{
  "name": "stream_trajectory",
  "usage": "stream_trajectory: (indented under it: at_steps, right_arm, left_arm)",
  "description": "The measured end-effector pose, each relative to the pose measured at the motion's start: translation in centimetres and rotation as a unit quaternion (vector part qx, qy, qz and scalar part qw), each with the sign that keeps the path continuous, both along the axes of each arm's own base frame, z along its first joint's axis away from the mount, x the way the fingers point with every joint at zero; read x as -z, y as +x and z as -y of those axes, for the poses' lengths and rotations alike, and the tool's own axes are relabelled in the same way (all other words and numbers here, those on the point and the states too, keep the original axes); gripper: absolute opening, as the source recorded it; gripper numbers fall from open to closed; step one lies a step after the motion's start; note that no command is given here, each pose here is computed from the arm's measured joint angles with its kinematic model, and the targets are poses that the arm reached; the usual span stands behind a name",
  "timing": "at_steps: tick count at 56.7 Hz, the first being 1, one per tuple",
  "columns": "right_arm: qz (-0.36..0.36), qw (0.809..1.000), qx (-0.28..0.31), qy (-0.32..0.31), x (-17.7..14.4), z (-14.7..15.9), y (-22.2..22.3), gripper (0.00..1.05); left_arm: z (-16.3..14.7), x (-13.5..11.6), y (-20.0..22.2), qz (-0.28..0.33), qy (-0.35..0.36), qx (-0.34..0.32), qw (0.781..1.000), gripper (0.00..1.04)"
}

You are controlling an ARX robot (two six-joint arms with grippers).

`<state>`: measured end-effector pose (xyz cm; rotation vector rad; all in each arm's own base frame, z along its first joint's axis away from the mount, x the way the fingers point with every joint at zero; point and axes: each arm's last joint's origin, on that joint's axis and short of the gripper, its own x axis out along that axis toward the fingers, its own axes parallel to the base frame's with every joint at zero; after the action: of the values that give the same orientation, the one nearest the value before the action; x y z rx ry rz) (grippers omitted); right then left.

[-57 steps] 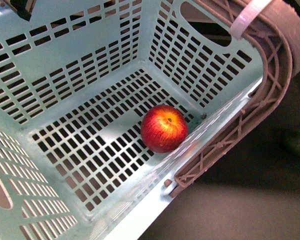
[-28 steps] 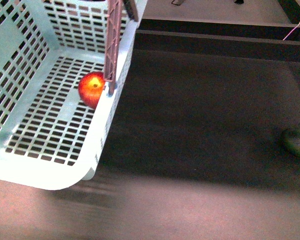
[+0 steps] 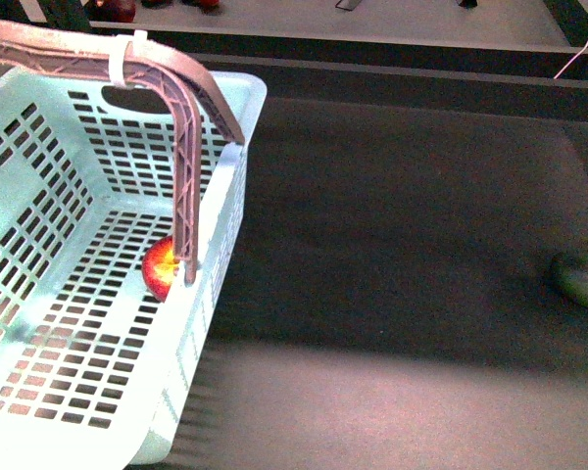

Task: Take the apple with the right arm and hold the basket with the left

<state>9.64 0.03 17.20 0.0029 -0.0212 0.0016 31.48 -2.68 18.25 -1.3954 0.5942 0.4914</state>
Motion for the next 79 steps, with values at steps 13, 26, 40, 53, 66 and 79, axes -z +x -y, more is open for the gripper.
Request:
stream_trajectory:
  at_steps: [13, 26, 40, 53, 66, 79]
  right_arm:
    - [0.0, 1.0, 0.0, 0.0, 0.0, 0.0, 0.0, 0.96]
    - [0.0, 1.0, 0.0, 0.0, 0.0, 0.0, 0.0, 0.96]
    - [0.0, 1.0, 0.0, 0.0, 0.0, 0.0, 0.0, 0.96]
    - [0.0, 1.0, 0.0, 0.0, 0.0, 0.0, 0.0, 0.96]
    - [0.0, 1.0, 0.0, 0.0, 0.0, 0.0, 0.0, 0.96]
    - [0.0, 1.0, 0.0, 0.0, 0.0, 0.0, 0.0, 0.96]
  left_arm:
    - [-0.6, 1.6, -1.0, -0.02, 0.008, -0.009, 1.0, 0.18]
    - [-0.7, 2.1, -1.4, -0.03, 0.006, -0.01, 0.999, 0.21]
    - [-0.7, 1.9, -1.6, -0.031, -0.002, -0.002, 1.0, 0.61]
    - [-0.6, -0.5, -3.2, -0.01, -0.005, 0.0, 1.0, 0.99]
    - [-0.4, -2.2, -7.4, -0.026, 0.004, 0.008, 1.0, 0.98]
    - [-0.6, -3.2, -9.1, -0.021, 0.016, 0.004, 1.0, 0.98]
